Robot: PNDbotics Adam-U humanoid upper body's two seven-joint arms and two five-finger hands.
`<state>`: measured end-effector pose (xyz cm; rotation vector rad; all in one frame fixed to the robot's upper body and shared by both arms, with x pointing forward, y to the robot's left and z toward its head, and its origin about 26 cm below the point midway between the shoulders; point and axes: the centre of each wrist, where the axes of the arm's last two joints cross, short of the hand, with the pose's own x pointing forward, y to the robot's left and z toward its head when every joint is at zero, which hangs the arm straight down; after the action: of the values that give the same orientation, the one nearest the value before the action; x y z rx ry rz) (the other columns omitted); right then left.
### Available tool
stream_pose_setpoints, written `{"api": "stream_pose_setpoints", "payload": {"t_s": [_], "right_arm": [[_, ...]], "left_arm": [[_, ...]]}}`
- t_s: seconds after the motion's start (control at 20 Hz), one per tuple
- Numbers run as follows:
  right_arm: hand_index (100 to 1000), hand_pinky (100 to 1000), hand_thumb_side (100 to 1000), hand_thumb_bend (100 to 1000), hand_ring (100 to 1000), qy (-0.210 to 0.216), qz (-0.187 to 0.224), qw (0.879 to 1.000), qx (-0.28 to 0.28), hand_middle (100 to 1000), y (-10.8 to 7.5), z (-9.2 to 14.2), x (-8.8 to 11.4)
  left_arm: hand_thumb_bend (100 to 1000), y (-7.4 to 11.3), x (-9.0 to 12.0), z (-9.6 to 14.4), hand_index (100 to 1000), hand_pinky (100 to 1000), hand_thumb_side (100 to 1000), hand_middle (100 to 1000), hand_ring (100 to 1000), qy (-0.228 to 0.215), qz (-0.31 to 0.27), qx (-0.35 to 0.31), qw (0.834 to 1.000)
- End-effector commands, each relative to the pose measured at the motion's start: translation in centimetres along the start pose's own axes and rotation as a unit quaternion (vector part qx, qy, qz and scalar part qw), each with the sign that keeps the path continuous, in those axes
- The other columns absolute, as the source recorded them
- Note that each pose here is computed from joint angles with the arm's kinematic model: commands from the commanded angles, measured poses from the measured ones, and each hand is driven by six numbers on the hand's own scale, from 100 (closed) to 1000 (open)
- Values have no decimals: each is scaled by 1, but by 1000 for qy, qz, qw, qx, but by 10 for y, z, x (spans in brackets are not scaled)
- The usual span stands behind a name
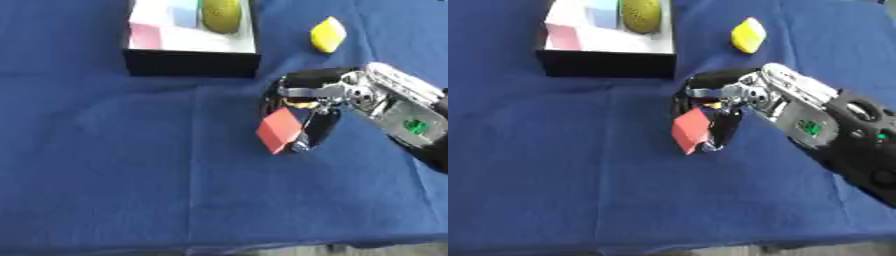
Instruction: Pick up objects on the table and place them in the box.
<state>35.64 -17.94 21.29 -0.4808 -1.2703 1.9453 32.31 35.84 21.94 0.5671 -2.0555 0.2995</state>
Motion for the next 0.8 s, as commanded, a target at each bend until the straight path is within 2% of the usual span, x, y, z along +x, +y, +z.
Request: {"api": "stream_pose_setpoints", "payload": {"t_s": [0.05, 0.3, 0.55, 0.8], "right_arm": [[780, 877, 100, 480, 774, 10, 7, 1000, -11, 676, -3, 2, -5], [690, 848, 100, 428, 695, 3, -1, 1000, -28, 583, -5, 4, -3], [573, 793, 100, 356, 578, -7, -22, 999, -30, 473, -6, 6, 0], [545, 767, 100, 338, 548, -18, -31, 999, -41, 447, -14, 23, 8]], "left_arm": [[100, 1, 12, -5, 813, 784, 659, 779, 790, -22, 2, 0, 1000], [100, 2, 12, -5, 812, 784, 661, 779, 790, -22, 2, 1, 1000], [100, 1, 12, -5, 813, 785, 660, 780, 791, -24, 3, 0, 1000], [100, 2, 13, -5, 813, 784, 657, 780, 791, -28, 0, -1, 1000]]}}
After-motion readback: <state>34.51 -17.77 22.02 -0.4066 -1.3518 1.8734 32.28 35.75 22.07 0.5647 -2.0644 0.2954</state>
